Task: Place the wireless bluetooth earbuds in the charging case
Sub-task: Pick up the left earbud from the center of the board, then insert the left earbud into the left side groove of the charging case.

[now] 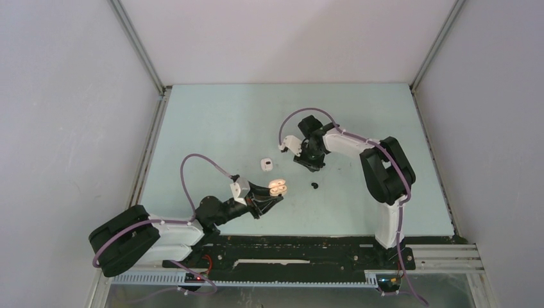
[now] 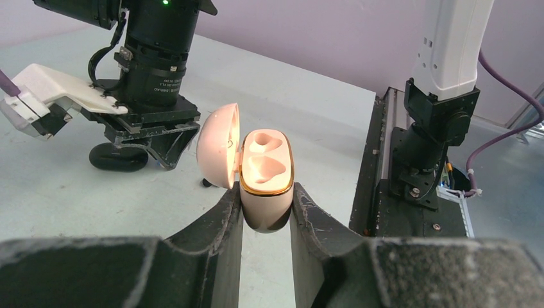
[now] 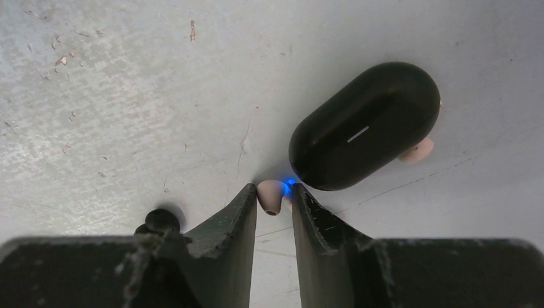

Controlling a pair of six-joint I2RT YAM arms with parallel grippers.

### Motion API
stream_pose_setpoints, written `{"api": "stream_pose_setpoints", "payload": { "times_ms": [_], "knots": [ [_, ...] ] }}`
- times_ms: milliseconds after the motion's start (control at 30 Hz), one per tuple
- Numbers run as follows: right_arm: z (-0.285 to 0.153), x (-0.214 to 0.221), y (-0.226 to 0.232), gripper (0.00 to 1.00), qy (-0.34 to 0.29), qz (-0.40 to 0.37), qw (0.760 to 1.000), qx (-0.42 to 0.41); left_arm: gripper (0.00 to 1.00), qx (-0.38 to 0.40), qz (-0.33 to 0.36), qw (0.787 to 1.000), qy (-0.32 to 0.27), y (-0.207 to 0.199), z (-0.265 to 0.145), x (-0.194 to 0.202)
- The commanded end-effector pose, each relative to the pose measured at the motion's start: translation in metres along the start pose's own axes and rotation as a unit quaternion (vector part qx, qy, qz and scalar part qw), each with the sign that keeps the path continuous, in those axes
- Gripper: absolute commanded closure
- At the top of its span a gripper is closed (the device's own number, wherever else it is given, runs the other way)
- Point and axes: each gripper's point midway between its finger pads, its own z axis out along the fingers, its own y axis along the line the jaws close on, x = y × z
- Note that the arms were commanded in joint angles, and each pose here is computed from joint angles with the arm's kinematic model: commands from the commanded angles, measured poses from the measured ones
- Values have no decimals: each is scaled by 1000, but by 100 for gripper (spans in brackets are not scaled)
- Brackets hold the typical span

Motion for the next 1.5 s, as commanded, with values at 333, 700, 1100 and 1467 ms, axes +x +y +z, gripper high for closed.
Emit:
{"api": "stream_pose_setpoints", "payload": {
  "times_ms": [333, 700, 1100, 1467],
  "knots": [
    [-41, -22, 16, 98, -53, 39, 997, -45, 100, 11, 14, 1000, -15, -1, 8, -11],
    [-207, -105, 75, 100, -340, 55, 931, -122, 100, -3, 9, 999, -31, 3, 9, -15],
    [-326, -144, 127, 100, -557, 26, 802, -215, 100, -68, -14, 992, -109, 30, 59, -63],
    [-324, -152, 131, 100, -607, 41, 763, -218, 100, -89, -13, 986, -138, 25, 79, -86]
  ]
}}
